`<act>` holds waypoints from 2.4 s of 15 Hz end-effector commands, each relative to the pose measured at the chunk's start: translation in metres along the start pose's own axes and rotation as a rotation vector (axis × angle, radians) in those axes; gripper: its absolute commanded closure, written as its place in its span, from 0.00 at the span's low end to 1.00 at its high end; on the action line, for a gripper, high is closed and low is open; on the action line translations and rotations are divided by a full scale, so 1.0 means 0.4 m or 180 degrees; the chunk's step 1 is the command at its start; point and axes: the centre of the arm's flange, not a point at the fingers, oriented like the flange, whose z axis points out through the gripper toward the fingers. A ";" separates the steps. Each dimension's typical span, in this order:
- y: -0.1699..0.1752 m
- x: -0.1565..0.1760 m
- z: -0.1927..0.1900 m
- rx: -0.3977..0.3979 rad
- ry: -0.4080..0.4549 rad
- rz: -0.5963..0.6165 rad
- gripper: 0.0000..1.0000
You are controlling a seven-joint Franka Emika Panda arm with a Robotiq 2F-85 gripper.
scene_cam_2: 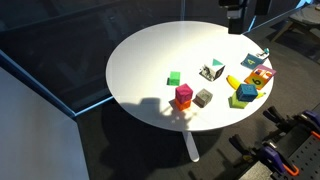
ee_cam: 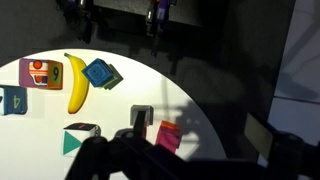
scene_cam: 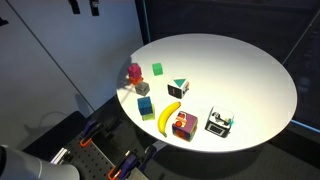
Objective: Pick up the square toy on the left and put it on top of the stack.
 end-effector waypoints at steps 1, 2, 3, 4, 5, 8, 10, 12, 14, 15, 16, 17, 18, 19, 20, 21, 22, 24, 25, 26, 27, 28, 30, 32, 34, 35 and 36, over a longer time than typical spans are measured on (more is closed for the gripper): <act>0.009 0.042 -0.024 0.0005 0.0325 0.0086 0.00; 0.014 0.057 -0.035 0.0025 0.0434 0.0106 0.00; 0.022 0.072 -0.047 0.0058 0.0549 0.0127 0.00; 0.030 0.085 -0.057 0.0082 0.0650 0.0155 0.00; 0.042 0.101 -0.070 0.0125 0.0787 0.0193 0.00; 0.091 0.155 -0.102 0.0150 0.1123 0.0423 0.00; 0.130 0.187 -0.112 0.0092 0.1342 0.0629 0.00; 0.168 0.219 -0.113 -0.0003 0.1531 0.0802 0.00; 0.202 0.249 -0.094 -0.0107 0.1669 0.0950 0.00; 0.218 0.263 -0.078 -0.0155 0.1692 0.1021 0.00; 0.234 0.275 -0.064 -0.0200 0.1700 0.1093 0.00; 0.251 0.286 -0.049 -0.0236 0.1693 0.1172 0.00; 0.265 0.295 -0.035 -0.0262 0.1669 0.1240 0.00; 0.282 0.304 -0.019 -0.0262 0.1598 0.1320 0.00; 0.297 0.310 -0.004 -0.0253 0.1528 0.1387 0.00; 0.314 0.317 0.010 -0.0215 0.1457 0.1445 0.00; 0.329 0.323 0.022 -0.0200 0.1409 0.1498 0.00; 0.367 0.331 0.047 -0.0183 0.1280 0.1596 0.00; 0.382 0.333 0.060 -0.0181 0.1228 0.1632 0.00; 0.398 0.334 0.071 -0.0177 0.1165 0.1657 0.00; 0.413 0.333 0.083 -0.0178 0.1099 0.1656 0.00; 0.426 0.332 0.094 -0.0171 0.1050 0.1644 0.00; 0.445 0.331 0.111 -0.0189 0.1037 0.1515 0.00; 0.463 0.330 0.125 -0.0226 0.1043 0.1319 0.00; 0.480 0.331 0.134 -0.0255 0.1059 0.1084 0.00; 0.487 0.331 0.137 -0.0247 0.1053 0.0978 0.00; 0.493 0.330 0.141 -0.0244 0.1077 0.0850 0.00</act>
